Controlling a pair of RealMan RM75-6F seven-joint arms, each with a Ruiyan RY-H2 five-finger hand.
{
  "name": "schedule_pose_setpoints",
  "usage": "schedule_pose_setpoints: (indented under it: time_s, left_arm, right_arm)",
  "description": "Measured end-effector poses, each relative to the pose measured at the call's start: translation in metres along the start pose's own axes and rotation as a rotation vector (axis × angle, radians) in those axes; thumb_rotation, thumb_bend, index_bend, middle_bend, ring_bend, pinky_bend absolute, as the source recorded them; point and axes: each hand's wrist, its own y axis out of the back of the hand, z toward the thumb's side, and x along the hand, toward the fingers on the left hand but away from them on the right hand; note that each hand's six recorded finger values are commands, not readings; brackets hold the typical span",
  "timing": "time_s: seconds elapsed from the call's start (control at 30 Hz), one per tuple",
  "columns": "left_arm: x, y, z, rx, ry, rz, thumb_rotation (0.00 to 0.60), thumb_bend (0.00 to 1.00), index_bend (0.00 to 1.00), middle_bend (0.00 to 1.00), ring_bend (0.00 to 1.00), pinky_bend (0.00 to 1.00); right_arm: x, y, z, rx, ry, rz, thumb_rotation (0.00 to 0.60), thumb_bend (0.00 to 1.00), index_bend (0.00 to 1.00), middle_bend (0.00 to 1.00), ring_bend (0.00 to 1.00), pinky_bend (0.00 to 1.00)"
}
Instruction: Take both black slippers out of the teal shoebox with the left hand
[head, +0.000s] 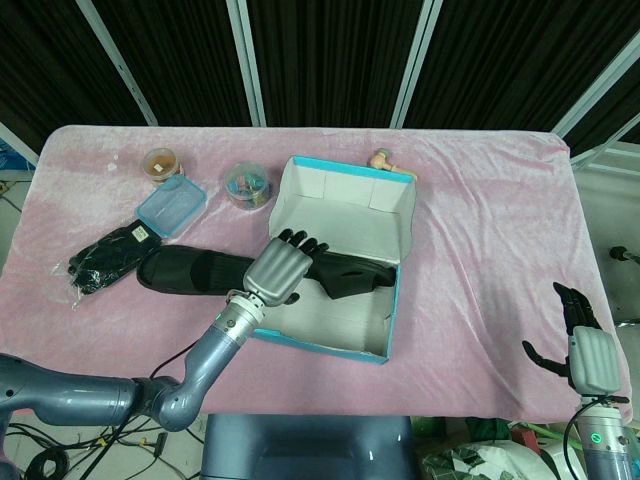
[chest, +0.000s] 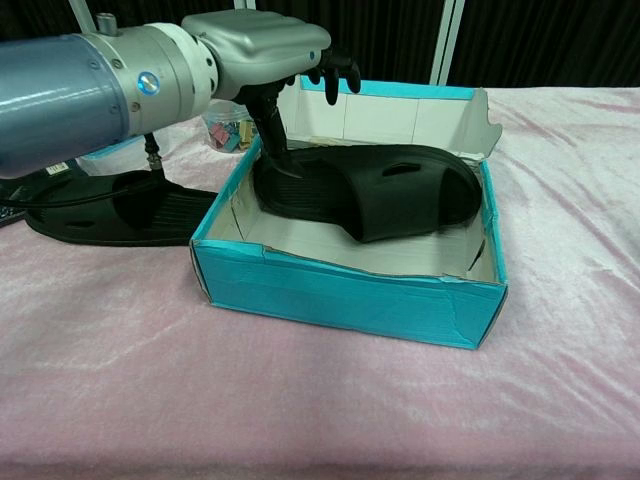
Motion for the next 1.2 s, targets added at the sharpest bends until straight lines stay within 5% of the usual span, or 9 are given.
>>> schedule_pose_setpoints:
  time_s: [0.63,1.2]
  left_arm:
    - [0.045,-0.025,0.046,-0.023,0.005,-0.065,0.600,0.00,0.21,0.26,0.17,0.24]
    - [0.037,-0.041,0.060,0.003,-0.034,-0.085,0.600,0.00,0.22,0.33,0.20,0.26]
  right_arm:
    - [0.002,-0.002,-0.007,-0.015,-0.029,0.001,0.600,0.13,0.03,0.09,0.07,0.29]
    - [0.000,-0.003,-0.007,-0.018,-0.031,0.004,0.600,0.13,0.03,0.09,0.07,0.29]
